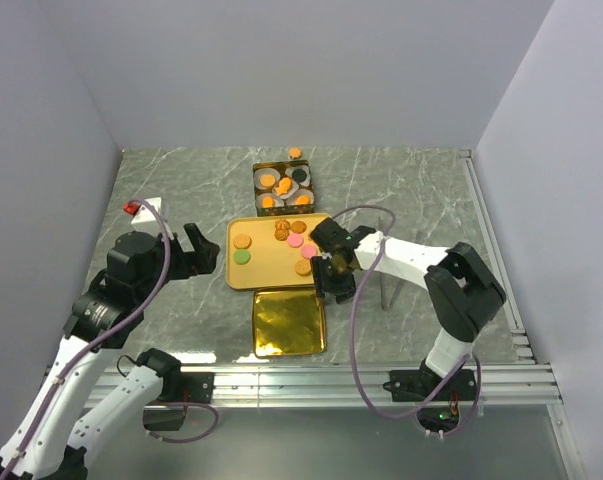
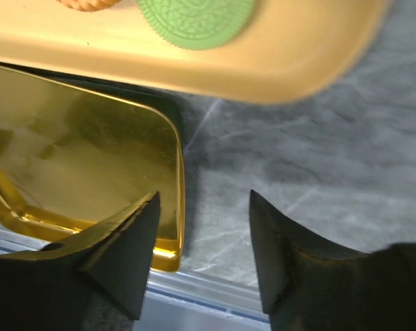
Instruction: Pack the cookies
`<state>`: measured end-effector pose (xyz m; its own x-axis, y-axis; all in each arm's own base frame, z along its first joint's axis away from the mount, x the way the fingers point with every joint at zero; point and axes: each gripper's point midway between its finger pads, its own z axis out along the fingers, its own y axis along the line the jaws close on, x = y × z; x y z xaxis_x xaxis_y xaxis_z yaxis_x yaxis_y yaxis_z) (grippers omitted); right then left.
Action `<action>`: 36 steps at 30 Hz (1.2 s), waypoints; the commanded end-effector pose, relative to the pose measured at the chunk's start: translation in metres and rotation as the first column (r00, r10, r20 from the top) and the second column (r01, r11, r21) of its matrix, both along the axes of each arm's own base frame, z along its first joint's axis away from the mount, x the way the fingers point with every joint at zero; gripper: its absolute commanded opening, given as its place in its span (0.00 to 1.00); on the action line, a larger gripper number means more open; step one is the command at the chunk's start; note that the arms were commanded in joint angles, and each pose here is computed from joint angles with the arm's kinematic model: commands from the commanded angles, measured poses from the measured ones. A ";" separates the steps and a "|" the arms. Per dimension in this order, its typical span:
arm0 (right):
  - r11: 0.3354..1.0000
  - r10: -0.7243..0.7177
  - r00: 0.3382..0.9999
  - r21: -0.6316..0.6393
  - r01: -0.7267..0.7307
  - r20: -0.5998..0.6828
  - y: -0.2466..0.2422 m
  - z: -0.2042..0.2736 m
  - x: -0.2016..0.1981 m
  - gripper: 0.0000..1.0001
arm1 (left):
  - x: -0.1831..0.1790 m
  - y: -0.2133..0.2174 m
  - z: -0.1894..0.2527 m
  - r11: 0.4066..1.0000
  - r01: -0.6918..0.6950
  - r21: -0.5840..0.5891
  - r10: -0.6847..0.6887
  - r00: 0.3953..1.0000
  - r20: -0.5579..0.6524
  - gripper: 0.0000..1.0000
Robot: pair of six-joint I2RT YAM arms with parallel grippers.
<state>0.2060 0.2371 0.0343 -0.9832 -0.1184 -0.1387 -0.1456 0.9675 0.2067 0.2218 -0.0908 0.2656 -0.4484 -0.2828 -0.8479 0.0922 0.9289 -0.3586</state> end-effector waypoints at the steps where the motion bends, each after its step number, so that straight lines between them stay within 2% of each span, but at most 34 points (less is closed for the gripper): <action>1: 0.994 0.096 0.995 0.047 -0.096 0.002 0.016 -0.010 0.003 0.56 | 0.004 -0.005 0.005 0.999 -0.007 -0.038 0.007 1.000 -0.001 0.99; 3: 0.992 0.121 0.993 0.044 -0.121 0.011 0.019 -0.010 0.007 0.52 | 0.006 -0.002 0.003 0.999 -0.035 -0.035 0.035 0.999 -0.013 0.99; 7: 0.983 0.183 0.983 0.022 -0.183 0.022 0.019 -0.010 0.013 0.33 | 0.014 0.001 0.001 0.997 -0.077 -0.024 0.077 0.997 -0.033 0.99; 11: 0.974 0.225 0.973 0.014 -0.226 0.039 0.017 -0.003 0.015 0.18 | 0.021 0.007 0.010 0.991 -0.128 -0.028 0.128 0.992 -0.022 0.99; 16: 0.962 0.263 0.955 0.039 -0.270 0.138 0.020 0.046 0.024 0.00 | 0.024 0.008 0.026 0.990 -0.139 -0.038 0.139 0.990 -0.006 0.99; 24: 0.947 0.234 0.921 0.142 -0.288 0.311 0.037 0.148 0.038 0.00 | 0.040 0.000 0.072 0.995 -0.095 -0.012 0.096 0.993 0.071 0.99; 28: 0.942 0.194 0.897 0.179 -0.283 0.396 0.048 0.196 0.057 0.00 | 0.056 -0.008 0.091 0.998 -0.065 0.006 0.063 0.991 0.120 0.99; 29: 0.937 0.170 0.877 0.202 -0.285 0.450 0.053 0.223 0.067 0.00 | 0.059 -0.011 0.098 0.999 -0.053 0.004 0.052 0.989 0.137 0.99; 31: 0.944 0.140 0.880 0.207 -0.257 0.453 0.051 0.233 0.083 0.00 | 0.072 -0.021 0.101 1.000 -0.006 0.011 0.005 0.990 0.139 1.00; 32: 0.935 0.113 0.865 0.241 -0.259 0.489 0.055 0.255 0.093 0.00 | 0.076 -0.024 0.109 1.000 0.010 0.005 -0.010 0.988 0.152 0.99; 33: 0.943 0.098 0.880 0.240 -0.232 0.466 0.051 0.251 0.105 0.00 | 0.084 -0.028 0.108 1.000 0.025 0.004 -0.026 0.989 0.147 1.00; 36: 0.923 0.047 0.876 0.315 -0.222 0.480 0.050 0.279 0.124 0.00 | 0.093 -0.037 0.117 0.995 0.095 -0.042 -0.087 0.983 0.164 0.99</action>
